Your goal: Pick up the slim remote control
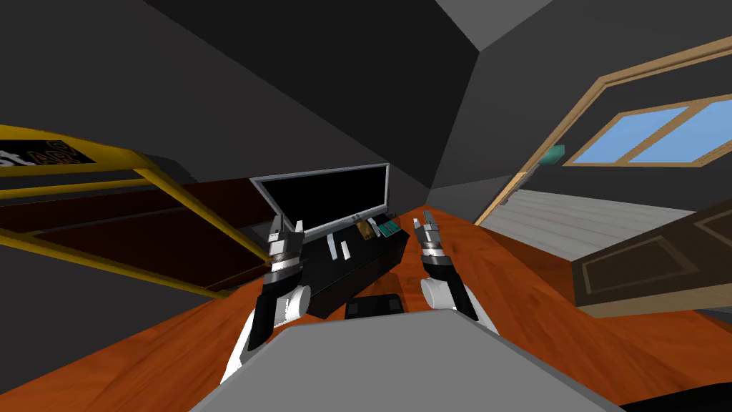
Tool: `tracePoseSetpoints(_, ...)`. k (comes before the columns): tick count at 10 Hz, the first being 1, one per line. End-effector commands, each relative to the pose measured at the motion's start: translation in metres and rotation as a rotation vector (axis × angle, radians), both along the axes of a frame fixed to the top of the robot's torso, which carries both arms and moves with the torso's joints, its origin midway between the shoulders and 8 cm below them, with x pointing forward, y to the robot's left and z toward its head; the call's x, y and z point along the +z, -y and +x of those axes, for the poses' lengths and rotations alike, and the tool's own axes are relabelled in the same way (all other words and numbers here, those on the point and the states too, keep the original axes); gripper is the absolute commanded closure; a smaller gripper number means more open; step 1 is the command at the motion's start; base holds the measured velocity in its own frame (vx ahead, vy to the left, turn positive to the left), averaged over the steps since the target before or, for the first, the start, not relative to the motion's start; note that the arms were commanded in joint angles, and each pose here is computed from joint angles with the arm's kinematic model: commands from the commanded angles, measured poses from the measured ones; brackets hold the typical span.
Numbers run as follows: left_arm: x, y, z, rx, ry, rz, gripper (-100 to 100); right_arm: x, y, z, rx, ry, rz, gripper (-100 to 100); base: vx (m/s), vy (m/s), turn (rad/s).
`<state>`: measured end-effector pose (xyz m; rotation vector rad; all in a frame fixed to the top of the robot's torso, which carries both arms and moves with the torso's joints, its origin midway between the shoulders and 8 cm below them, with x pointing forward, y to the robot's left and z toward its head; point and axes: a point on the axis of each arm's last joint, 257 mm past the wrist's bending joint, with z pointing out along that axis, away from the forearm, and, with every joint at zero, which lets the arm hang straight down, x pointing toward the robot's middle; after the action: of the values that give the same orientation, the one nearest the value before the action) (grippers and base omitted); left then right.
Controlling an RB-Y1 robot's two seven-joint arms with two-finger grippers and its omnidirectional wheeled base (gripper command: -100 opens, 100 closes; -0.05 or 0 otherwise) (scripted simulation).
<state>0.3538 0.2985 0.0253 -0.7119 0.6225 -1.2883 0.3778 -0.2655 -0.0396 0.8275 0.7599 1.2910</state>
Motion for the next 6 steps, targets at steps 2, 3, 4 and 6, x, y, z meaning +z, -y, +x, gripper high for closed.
tracePoseSetpoints(2,-0.025,-0.008,0.014,0.004,-0.087,0.024,-100,0.0,0.0,0.0,0.0,0.0,0.0,0,0.003,-0.042,-0.139)
tracePoseSetpoints(3,-0.036,-0.012,0.019,0.008,-0.121,0.031,-100,0.0,0.0,0.0,0.0,0.0,0.0,0,0.004,-0.054,-0.101)
tracePoseSetpoints(4,-0.048,-0.017,0.025,0.013,-0.161,0.038,-100,0.0,0.0,0.0,0.0,0.0,0.0,0,0.0,-0.053,-0.139)
tracePoseSetpoints(6,-0.077,-0.03,0.036,0.027,-0.255,0.054,-100,0.0,0.0,0.0,0.0,0.0,0.0,0,0.013,-0.043,-0.186)
